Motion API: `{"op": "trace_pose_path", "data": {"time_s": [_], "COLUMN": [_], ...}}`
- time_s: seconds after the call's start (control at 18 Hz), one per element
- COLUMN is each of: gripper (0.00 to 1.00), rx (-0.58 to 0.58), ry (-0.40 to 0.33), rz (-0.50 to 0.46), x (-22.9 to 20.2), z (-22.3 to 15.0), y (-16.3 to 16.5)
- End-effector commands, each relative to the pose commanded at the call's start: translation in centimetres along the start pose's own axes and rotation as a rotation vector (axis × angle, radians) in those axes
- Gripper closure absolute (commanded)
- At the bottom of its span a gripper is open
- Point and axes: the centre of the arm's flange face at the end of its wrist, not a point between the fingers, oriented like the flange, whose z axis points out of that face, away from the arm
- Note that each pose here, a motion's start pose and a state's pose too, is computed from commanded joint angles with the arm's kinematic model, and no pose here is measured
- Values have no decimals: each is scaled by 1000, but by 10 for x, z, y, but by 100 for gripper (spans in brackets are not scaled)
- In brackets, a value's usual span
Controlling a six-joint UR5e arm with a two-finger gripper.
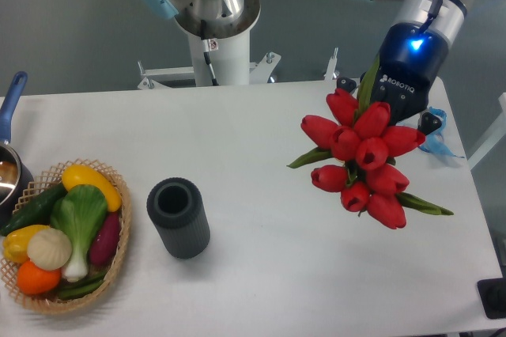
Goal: Insert the flowers into the vase
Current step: 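Carry the red tulip bunch toward the dark grey vase, then position the tulip stems above the vase opening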
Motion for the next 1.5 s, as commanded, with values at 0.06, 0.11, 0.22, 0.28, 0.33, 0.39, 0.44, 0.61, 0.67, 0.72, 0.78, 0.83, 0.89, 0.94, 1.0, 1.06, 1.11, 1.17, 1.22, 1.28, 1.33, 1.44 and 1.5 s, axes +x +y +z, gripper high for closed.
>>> {"op": "trace_pose_path", "data": {"time_s": [0.06,0.11,0.22,0.28,0.33,0.39,0.44,0.61,0.67,0.72,0.78,0.83,0.89,0.94,1.0,1.06,1.11,1.17,1.22,1.28,1.33,1.44,1.5], "gripper": [83,83,83,83,83,83,83,83,83,83,83,83,83,83,83,83,83,83,83,83,83,83,83], "rx": [-3,-5,-2,-4,-4,-5,-4,-4,-3,9,42,79,110,137,168,206,239,265,280,299,320,334,342], "ry": [7,8,7,11,12,15,17,42,55,74,111,154,186,218,266,307,341,368,392,419,451,475,482], "rz": [1,2,3,1,0,-2,0,5,13,26,39,35,32,27,29,32,20,12,11,19,14,-10,0], "x": [3,4,3,4,5,5,7,14,19,24,33,37,38,41,51,59,62,67,76,87,99,113,119], "z": [4,5,4,6,7,8,9,22,29,37,46,55,60,67,78,85,90,94,102,111,120,124,123], "y": [3,2,0,3,3,4,3,2,-1,-4,-9,-9,-7,-5,-6,-8,-4,0,10,20,26,39,35]}}
